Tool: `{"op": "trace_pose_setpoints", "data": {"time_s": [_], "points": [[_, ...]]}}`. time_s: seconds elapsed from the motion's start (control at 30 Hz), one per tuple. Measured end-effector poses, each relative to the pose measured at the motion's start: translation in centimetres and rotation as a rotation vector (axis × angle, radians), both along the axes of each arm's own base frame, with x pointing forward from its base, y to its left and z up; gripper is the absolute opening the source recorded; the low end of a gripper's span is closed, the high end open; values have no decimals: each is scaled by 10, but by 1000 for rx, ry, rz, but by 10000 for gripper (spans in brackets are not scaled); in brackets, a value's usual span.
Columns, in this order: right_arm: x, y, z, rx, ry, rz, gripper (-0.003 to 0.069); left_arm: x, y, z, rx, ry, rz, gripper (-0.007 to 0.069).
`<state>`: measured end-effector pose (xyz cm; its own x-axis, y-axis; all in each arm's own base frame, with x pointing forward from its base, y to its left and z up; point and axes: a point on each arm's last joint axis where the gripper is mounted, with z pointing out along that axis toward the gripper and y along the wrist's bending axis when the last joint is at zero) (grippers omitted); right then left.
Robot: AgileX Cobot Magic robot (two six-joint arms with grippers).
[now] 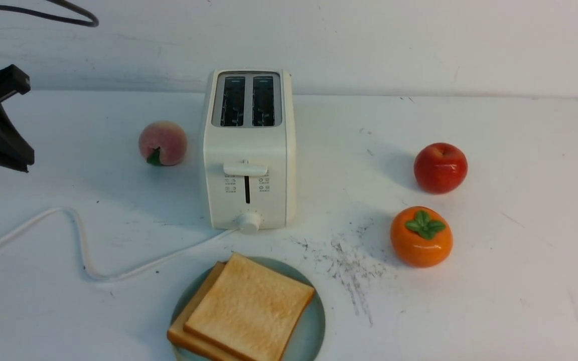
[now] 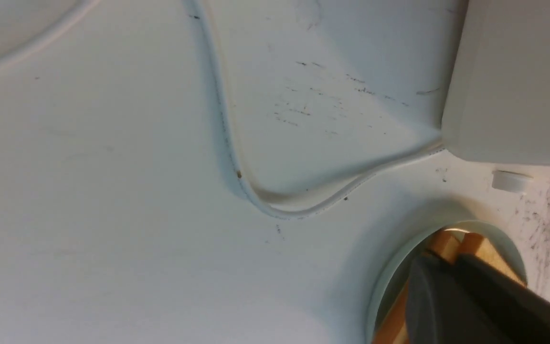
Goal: Take toasted bread from bread machine on white table place on plate.
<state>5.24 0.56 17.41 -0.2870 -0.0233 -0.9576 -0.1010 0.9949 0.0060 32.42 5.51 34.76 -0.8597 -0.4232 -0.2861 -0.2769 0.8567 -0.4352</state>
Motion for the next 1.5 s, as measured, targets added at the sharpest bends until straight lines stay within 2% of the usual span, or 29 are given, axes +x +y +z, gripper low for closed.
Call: {"op": "trace_pose_setpoints", "data": {"time_s": [0.13,0.17,0.3,0.37,0.5,0.53,0.63,0.7,0.97,1.5], "points": [[0,0,0,0,1,0,50,-43,-7,25,83,-61,4,-14],[0,0,0,0,1,0,50,-46,-7,26,84,-66,5,-14],[0,0,0,0,3,0,51,-119,-31,45,88,-173,-5,-14],[0,0,0,0,4,0,51,-137,-38,46,87,-205,-15,-14],[0,0,0,0,4,0,51,-215,-65,34,99,-478,-20,-14],[0,0,0,0,4,0,51,-217,-66,34,96,-501,-14,-14],[0,0,0,0,4,0,55,-268,-82,17,105,-790,39,-14],[0,0,0,0,5,0,58,-287,-86,8,112,-919,72,-14],[0,0,0,0,5,0,72,-316,-90,-5,144,-1125,131,-14],[0,0,0,0,5,-1,92,-318,-89,-4,161,-1149,145,-14]]}}
